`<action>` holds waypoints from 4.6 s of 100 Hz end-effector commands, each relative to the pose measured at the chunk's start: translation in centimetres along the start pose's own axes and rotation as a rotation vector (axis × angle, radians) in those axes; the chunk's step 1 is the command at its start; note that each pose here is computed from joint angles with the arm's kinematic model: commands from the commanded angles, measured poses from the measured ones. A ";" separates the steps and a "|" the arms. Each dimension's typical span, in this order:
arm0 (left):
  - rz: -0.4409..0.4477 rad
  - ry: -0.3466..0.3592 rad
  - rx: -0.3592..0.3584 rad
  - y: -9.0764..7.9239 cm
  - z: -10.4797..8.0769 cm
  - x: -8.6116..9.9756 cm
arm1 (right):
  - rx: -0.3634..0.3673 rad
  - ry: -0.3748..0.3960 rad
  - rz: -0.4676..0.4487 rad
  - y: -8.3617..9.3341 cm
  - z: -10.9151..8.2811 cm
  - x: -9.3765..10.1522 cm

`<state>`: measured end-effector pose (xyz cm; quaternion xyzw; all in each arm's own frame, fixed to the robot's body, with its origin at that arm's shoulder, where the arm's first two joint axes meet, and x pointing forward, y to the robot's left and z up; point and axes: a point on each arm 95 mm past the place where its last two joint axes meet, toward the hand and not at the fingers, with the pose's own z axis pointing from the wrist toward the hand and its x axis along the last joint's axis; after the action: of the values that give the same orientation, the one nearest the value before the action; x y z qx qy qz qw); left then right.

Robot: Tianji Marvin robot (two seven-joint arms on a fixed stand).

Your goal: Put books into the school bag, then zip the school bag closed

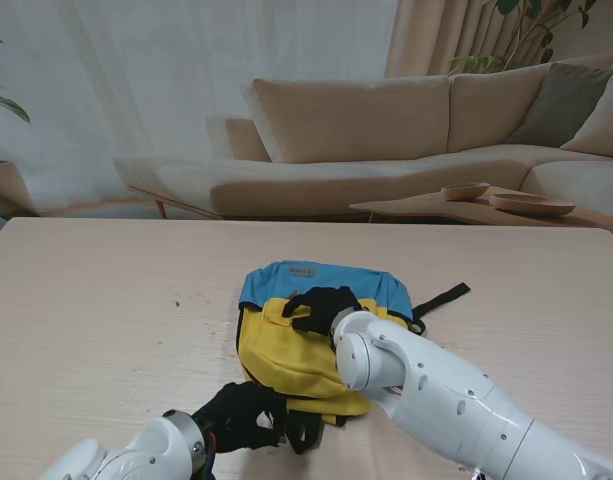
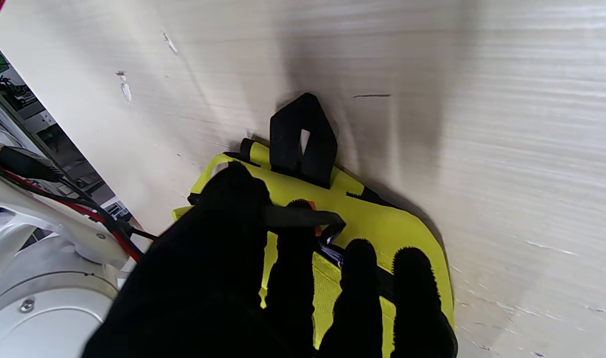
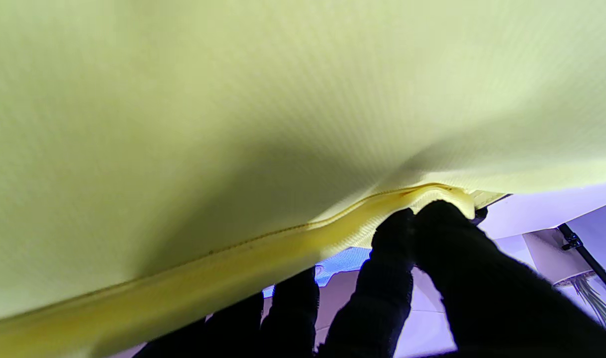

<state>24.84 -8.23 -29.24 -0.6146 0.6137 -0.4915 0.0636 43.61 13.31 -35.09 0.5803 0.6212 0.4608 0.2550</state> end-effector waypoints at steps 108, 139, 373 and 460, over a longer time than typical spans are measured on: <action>0.209 -0.124 0.228 -2.5 -2.9 -2.9 | -0.156 0.449 0.201 -0.3 -13.1 1.6; 0.217 -0.113 0.239 -2.4 -3.3 -2.4 | -0.038 0.467 0.238 -2.5 -13.5 3.3; 0.170 -0.038 0.277 -3.2 3.1 -8.3 | 0.113 0.500 0.255 -6.3 -12.8 3.6; 0.121 -0.060 0.322 -4.4 4.3 -8.7 | 0.090 0.470 0.196 -5.4 -13.2 0.2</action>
<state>32.95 -2.49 -33.01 -0.5696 0.5562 -0.5676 0.2098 30.12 10.93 -33.43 0.5235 0.6134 0.5902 0.0361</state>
